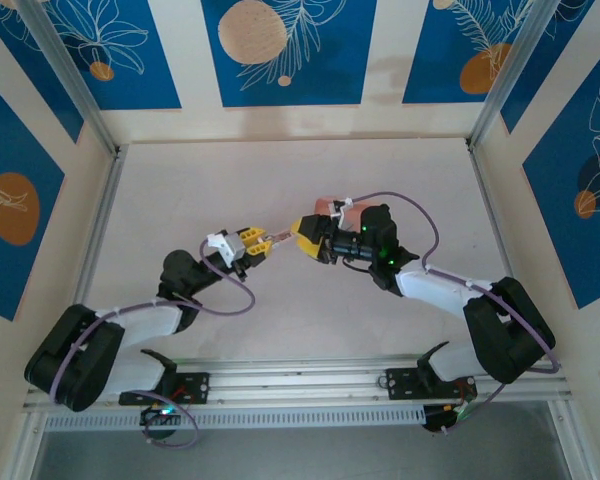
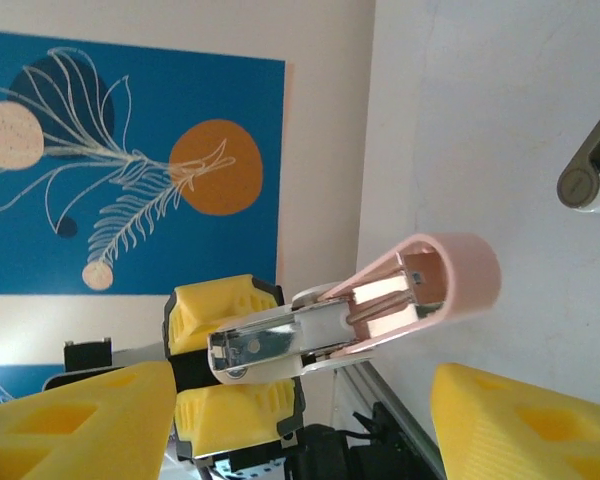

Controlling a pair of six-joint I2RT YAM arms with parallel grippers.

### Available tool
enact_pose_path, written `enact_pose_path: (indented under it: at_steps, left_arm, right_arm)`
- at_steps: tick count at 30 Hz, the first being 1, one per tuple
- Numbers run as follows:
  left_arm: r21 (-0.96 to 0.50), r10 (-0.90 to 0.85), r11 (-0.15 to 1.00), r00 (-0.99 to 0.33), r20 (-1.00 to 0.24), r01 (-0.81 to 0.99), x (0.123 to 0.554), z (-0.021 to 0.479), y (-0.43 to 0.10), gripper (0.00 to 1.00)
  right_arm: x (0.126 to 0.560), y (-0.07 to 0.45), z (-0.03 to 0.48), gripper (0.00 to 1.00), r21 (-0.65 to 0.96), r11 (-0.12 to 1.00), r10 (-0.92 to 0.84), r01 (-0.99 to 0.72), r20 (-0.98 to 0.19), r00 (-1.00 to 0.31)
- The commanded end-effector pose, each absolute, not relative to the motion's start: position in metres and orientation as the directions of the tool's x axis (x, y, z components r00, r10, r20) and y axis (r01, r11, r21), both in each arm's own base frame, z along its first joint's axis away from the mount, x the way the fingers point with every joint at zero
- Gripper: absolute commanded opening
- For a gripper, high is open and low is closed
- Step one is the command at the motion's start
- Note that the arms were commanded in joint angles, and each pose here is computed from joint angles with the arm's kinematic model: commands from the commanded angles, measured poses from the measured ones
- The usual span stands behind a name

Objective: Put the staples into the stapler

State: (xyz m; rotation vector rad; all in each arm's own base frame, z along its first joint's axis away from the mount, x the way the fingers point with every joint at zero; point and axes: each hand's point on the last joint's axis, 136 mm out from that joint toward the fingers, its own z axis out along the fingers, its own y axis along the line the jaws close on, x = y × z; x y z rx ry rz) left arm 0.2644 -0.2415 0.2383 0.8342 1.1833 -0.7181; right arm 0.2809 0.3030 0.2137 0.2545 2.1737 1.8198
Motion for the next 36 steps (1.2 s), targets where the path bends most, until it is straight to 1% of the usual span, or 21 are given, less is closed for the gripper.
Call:
enact_pose_path:
  at_steps: [1, 7, 11, 13, 17, 21, 26, 30, 31, 33, 35, 36]
  left_arm:
    - [0.204, -0.124, 0.526, 0.312, -0.942, 0.826, 0.260, 0.263, -0.241, 0.00]
    - [0.191, -0.128, 0.533, 0.302, -0.945, 0.824, 0.263, 0.263, -0.242, 0.00]
    - [0.191, -0.128, 0.535, 0.303, -0.944, 0.823, 0.261, 0.262, -0.241, 0.00]
    - [0.196, -0.124, 0.528, 0.303, -0.945, 0.827, 0.258, 0.260, -0.241, 0.00]
    - [0.192, -0.124, 0.538, 0.303, -0.945, 0.821, 0.257, 0.260, -0.239, 0.00]
    - [0.195, -0.123, 0.537, 0.305, -0.944, 0.821, 0.255, 0.259, -0.238, 0.00]
    - [0.195, -0.114, 0.538, 0.300, -0.947, 0.820, 0.254, 0.254, -0.237, 0.00]
    - [0.172, -0.111, 0.534, 0.270, -0.956, 0.828, 0.254, 0.249, -0.237, 0.01]
    - [0.160, -0.110, 0.534, 0.256, -0.960, 0.830, 0.255, 0.246, -0.237, 0.05]
    - [0.135, -0.103, 0.544, 0.225, -0.969, 0.828, 0.258, 0.242, -0.237, 0.18]
    - [0.101, -0.084, 0.561, 0.179, -0.980, 0.821, 0.265, 0.235, -0.236, 0.35]
    - [0.089, -0.075, 0.561, 0.158, -0.985, 0.823, 0.267, 0.233, -0.237, 0.41]
  right_arm:
    - [0.280, 0.305, 0.209, 0.68, 0.981, 0.196, 0.357, 0.001, -0.070, -0.931]
    - [0.282, 0.310, 0.196, 0.67, 0.978, 0.196, 0.365, 0.065, -0.011, -0.931]
    - [0.291, 0.320, 0.204, 0.65, 0.983, 0.175, 0.345, 0.049, -0.014, -0.938]
    - [0.296, 0.326, 0.205, 0.64, 0.985, 0.160, 0.330, 0.062, 0.006, -0.944]
    - [0.305, 0.332, 0.209, 0.56, 0.991, 0.124, 0.341, 0.051, 0.005, -0.940]
    - [0.310, 0.333, 0.204, 0.48, 0.989, 0.132, 0.348, 0.062, 0.012, -0.937]
    - [0.316, 0.330, 0.202, 0.35, 0.990, 0.133, 0.363, 0.043, -0.008, -0.932]
    - [0.318, 0.323, 0.194, 0.24, 0.986, 0.160, 0.390, 0.036, -0.029, -0.920]
    - [0.318, 0.320, 0.192, 0.22, 0.985, 0.173, 0.397, 0.026, -0.045, -0.917]
    - [0.319, 0.314, 0.191, 0.19, 0.978, 0.211, 0.412, 0.002, -0.087, -0.907]
    - [0.321, 0.306, 0.191, 0.17, 0.960, 0.277, 0.425, -0.030, -0.150, -0.893]
    - [0.322, 0.302, 0.193, 0.17, 0.949, 0.311, 0.426, -0.053, -0.189, -0.885]
